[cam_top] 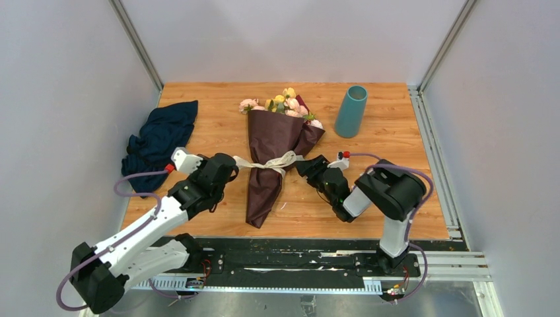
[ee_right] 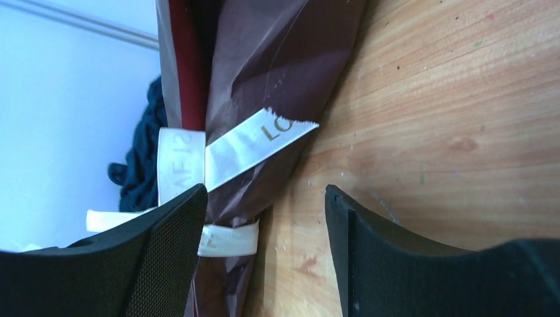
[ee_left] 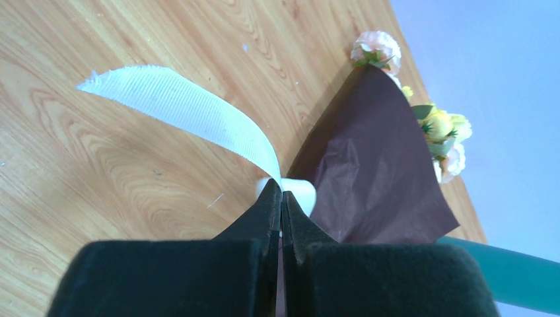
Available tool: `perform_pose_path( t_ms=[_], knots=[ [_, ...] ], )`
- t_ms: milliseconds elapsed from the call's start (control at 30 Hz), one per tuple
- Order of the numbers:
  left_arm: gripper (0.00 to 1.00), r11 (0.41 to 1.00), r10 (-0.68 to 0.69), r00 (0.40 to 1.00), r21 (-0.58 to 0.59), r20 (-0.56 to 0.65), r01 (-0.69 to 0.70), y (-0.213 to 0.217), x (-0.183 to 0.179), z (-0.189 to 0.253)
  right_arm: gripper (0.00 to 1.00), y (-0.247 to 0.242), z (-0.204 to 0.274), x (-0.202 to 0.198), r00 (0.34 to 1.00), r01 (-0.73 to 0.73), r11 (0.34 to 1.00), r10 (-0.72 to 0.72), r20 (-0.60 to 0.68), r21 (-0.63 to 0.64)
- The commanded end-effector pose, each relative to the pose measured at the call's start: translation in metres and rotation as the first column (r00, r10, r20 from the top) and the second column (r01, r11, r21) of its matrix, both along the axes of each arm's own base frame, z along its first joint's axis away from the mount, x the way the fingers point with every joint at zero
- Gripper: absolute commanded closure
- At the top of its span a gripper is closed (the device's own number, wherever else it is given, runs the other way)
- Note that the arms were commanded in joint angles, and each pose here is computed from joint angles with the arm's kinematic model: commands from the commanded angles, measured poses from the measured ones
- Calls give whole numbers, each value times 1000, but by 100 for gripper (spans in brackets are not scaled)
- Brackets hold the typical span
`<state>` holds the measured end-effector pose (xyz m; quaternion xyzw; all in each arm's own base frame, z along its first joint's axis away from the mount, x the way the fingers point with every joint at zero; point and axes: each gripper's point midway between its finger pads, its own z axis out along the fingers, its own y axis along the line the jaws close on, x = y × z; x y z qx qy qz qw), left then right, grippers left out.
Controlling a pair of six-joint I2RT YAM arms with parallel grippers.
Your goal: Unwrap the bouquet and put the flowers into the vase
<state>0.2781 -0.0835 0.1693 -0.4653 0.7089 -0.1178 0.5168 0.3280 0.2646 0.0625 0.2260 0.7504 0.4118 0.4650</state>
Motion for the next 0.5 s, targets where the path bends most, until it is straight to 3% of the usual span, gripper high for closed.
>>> perform_pose_path(
  t_ms=[0,200,467],
  knots=[
    [100,996,38,999,81,28,-40,23,-12,9,30,1,40,21,990,51,963,-83,113,264],
    [100,994,52,998,98,26,-55,32,-19,9,34,4,40,29,985,56,973,-91,150,223],
    [100,994,42,999,98,17,-44,27,-16,7,47,5,44,36,980,57,977,-94,177,203]
  ],
)
